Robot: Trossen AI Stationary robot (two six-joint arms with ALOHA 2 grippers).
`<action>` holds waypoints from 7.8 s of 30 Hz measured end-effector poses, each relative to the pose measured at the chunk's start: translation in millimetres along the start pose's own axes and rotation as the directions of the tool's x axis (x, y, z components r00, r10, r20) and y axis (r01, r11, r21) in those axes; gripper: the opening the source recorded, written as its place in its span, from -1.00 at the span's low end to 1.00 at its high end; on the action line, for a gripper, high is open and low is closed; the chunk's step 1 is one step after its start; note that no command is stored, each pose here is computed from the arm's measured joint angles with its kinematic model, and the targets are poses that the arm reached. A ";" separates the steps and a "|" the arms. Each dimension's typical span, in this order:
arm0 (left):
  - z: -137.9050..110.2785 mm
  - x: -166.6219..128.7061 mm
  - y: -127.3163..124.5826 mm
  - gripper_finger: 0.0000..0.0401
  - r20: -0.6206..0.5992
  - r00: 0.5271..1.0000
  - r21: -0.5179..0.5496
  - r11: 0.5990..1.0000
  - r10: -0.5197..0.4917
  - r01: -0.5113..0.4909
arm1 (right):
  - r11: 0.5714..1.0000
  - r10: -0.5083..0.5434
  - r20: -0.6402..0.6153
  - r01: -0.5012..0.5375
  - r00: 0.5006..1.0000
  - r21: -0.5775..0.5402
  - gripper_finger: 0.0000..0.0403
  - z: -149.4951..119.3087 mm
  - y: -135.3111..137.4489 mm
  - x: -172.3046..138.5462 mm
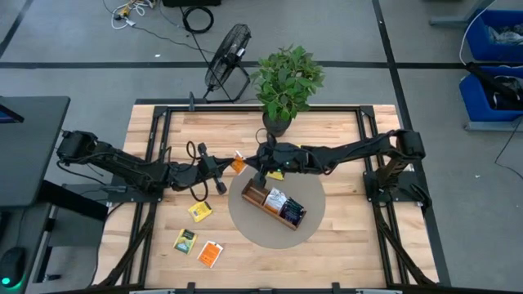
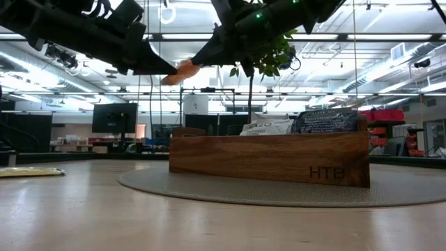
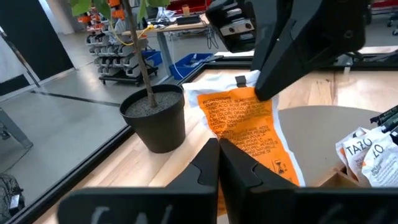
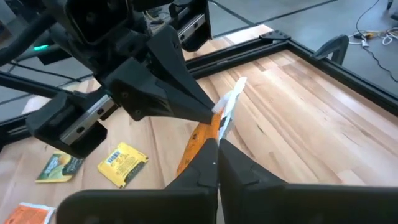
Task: Pick & Place Tea
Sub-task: Put the orange tea bag into the middle section of the wooden organizer, then put the yellow tea bag into the left section of the wooden organizer
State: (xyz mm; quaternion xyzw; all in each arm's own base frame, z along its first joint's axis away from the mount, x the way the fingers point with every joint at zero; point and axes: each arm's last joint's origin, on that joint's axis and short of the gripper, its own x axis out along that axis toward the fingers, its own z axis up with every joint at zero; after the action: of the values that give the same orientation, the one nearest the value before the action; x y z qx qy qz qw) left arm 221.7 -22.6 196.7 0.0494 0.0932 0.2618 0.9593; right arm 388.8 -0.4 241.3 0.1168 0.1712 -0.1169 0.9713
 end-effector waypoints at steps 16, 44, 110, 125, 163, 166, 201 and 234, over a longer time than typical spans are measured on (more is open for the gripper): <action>-5.7 -0.9 -0.8 -0.19 -0.047 0.999 0.044 0.999 0.002 0.000 | 0.986 -0.082 -0.140 0.060 0.987 -0.158 -1.00 -3.0 21.0 -38.0; 4.0 -32.4 -3.3 -0.28 0.128 0.866 -0.225 0.836 -0.483 0.500 | 0.965 -0.125 -0.262 0.056 0.957 -0.256 -1.00 -43.9 95.5 -99.9; -5.2 -84.6 26.2 -0.30 0.113 0.884 -0.215 0.857 -0.454 0.467 | 0.983 -0.141 -0.326 0.094 0.935 -0.156 -0.78 -134.8 91.0 -67.5; -5.2 -84.6 26.2 -0.30 0.113 0.884 -0.210 0.859 -0.454 0.468 | 0.962 -0.190 -0.222 0.136 0.956 -0.237 -0.31 -92.1 83.8 -104.8; -5.8 -84.5 26.0 -0.30 0.106 0.885 -0.180 0.866 -0.454 0.466 | 0.800 -0.273 -0.229 0.352 0.935 0.486 -0.29 -143.5 -84.3 -159.7; -5.8 -84.5 26.0 -0.30 0.106 0.884 -0.180 0.866 -0.454 0.466 | 0.825 -0.231 -0.266 0.333 0.936 0.457 -0.29 -142.2 -93.9 -158.2; -8.4 -84.3 25.7 -0.30 0.081 0.884 -0.195 0.863 -0.460 0.466 | 0.868 -0.407 -0.515 0.144 0.754 -0.474 0.08 -146.3 -122.7 -102.2; -10.1 -84.2 25.7 -0.30 0.064 0.886 -0.202 0.863 -0.460 0.463 | 0.885 -0.260 -0.596 -0.060 0.759 -0.462 0.08 -125.0 -157.6 -84.4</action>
State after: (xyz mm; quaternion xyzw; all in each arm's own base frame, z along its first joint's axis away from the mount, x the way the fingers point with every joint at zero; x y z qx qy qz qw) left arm 135.8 -43.2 203.4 -0.0750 0.0672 0.0328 0.9944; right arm 231.3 -100.3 127.9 -0.0900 0.5218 -0.0798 0.8446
